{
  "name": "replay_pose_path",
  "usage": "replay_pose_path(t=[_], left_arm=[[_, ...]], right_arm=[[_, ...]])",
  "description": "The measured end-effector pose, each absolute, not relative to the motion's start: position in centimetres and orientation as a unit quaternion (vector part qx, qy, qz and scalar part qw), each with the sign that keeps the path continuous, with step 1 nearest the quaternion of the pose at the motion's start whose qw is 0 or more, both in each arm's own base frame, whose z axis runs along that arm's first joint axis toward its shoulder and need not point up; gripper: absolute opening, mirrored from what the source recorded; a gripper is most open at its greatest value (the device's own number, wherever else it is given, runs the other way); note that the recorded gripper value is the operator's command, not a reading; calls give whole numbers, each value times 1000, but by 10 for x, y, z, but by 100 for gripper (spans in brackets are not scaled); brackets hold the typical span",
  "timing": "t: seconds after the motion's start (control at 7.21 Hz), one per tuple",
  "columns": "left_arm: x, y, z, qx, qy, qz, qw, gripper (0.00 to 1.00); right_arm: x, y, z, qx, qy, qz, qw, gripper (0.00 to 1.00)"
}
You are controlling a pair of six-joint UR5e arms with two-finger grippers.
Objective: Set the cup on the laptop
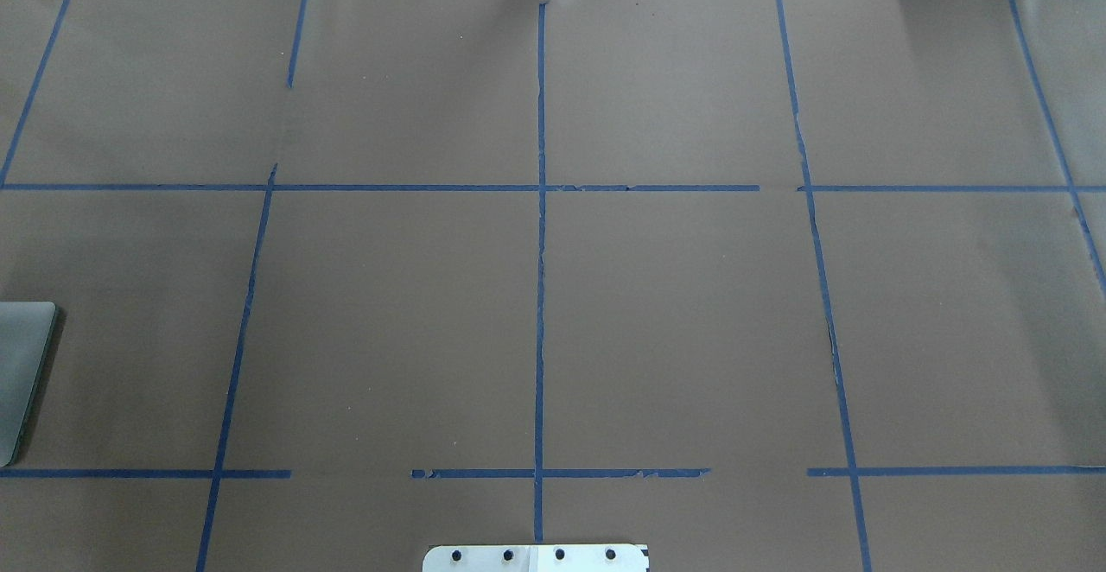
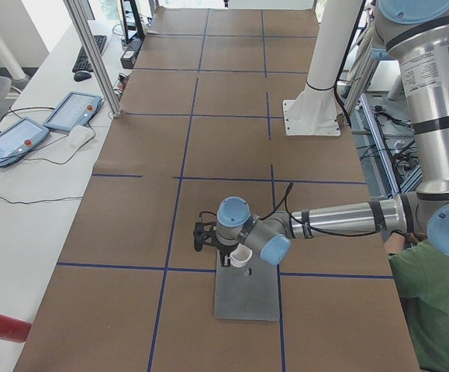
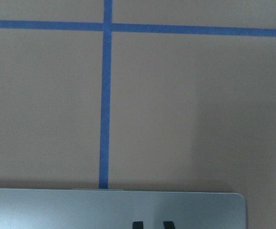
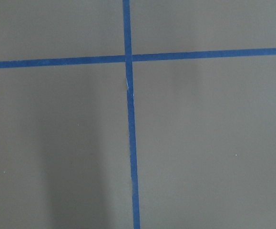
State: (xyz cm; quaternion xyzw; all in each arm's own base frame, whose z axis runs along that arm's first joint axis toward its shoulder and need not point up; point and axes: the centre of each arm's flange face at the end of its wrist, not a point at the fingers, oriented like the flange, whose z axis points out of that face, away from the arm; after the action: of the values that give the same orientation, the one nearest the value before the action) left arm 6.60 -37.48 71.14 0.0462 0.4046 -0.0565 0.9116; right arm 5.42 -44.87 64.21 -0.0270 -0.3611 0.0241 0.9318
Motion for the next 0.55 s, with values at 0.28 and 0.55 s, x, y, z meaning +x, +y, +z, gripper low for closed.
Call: replay_pose_path(t=[0.28,0.55], left_arm=[[60,-356,745,54,419,-86,902,0],[60,-351,753,54,422,-90,901,0]], right_arm=[[54,-449,642,-27,-361,24,932,100],[54,-449,642,-27,-361,24,932,100]])
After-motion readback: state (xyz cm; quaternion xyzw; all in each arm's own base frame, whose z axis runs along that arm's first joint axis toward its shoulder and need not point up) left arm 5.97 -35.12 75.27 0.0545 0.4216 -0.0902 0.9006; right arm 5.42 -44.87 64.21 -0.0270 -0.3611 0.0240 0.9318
